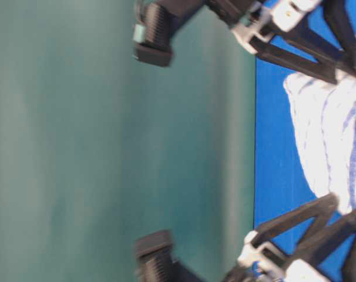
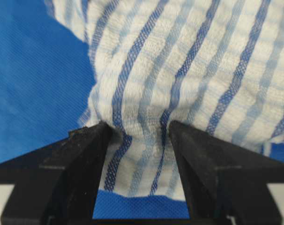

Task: Lift the towel with both arms.
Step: 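Close both grippers on the towel's left and right edges, then lift the towel upward with both grippers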

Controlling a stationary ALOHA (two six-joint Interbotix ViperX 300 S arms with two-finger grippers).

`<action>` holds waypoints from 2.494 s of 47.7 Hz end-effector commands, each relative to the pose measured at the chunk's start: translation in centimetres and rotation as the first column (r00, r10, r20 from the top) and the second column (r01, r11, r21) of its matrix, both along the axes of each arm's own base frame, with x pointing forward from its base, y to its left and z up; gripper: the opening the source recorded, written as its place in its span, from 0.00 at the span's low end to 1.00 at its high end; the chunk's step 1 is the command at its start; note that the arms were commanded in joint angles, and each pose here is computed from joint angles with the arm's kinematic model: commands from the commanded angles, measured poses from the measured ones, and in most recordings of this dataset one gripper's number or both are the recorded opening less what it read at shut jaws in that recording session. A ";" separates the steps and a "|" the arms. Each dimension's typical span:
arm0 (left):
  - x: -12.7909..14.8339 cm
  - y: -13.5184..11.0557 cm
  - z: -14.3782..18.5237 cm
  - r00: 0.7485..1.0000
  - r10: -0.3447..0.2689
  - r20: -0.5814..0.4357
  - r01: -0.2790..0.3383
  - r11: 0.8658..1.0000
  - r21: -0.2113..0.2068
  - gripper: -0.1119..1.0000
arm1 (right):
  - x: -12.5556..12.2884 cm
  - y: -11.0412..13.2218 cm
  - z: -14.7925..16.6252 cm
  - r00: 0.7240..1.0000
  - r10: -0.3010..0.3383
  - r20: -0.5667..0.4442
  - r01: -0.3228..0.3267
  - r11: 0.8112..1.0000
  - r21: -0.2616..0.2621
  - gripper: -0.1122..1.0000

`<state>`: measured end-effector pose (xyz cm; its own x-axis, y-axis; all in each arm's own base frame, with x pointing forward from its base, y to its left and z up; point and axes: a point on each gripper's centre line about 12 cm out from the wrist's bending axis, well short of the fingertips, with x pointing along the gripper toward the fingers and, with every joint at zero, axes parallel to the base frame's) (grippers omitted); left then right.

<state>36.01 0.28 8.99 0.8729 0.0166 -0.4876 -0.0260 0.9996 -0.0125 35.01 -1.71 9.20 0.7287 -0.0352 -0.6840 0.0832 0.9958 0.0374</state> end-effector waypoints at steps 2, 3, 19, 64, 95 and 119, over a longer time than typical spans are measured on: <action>0.9 0.4 -0.1 1.000 0.014 0.014 -0.014 1.000 -0.003 0.89 | 0.9 -0.3 0.1 1.000 -0.008 0.018 0.008 1.000 -0.001 0.63; 1.0 0.4 -0.2 1.000 0.016 0.012 -0.016 1.000 -0.005 0.89 | 1.0 -0.4 0.0 1.000 -0.010 0.015 0.010 1.000 0.000 0.63; 0.9 0.6 -0.7 0.999 0.018 -0.032 -0.018 1.000 -0.004 0.50 | 1.4 -0.8 -0.2 1.000 -0.015 0.009 0.015 1.000 -0.006 0.49; -4.3 0.0 20.3 0.995 -0.005 0.098 0.007 1.000 -0.012 0.16 | 0.2 -1.1 20.8 0.965 -0.042 0.258 0.043 0.999 0.002 0.19; -6.9 -0.1 29.9 0.975 -0.016 0.222 0.017 1.000 -0.002 0.16 | -0.9 -1.2 30.4 0.913 -0.032 0.407 0.046 0.999 -0.025 0.19; -7.2 -0.1 29.8 0.976 -0.036 0.217 0.028 0.999 0.036 0.55 | 0.6 -1.2 30.3 0.910 -0.008 0.414 0.034 0.998 -0.055 0.22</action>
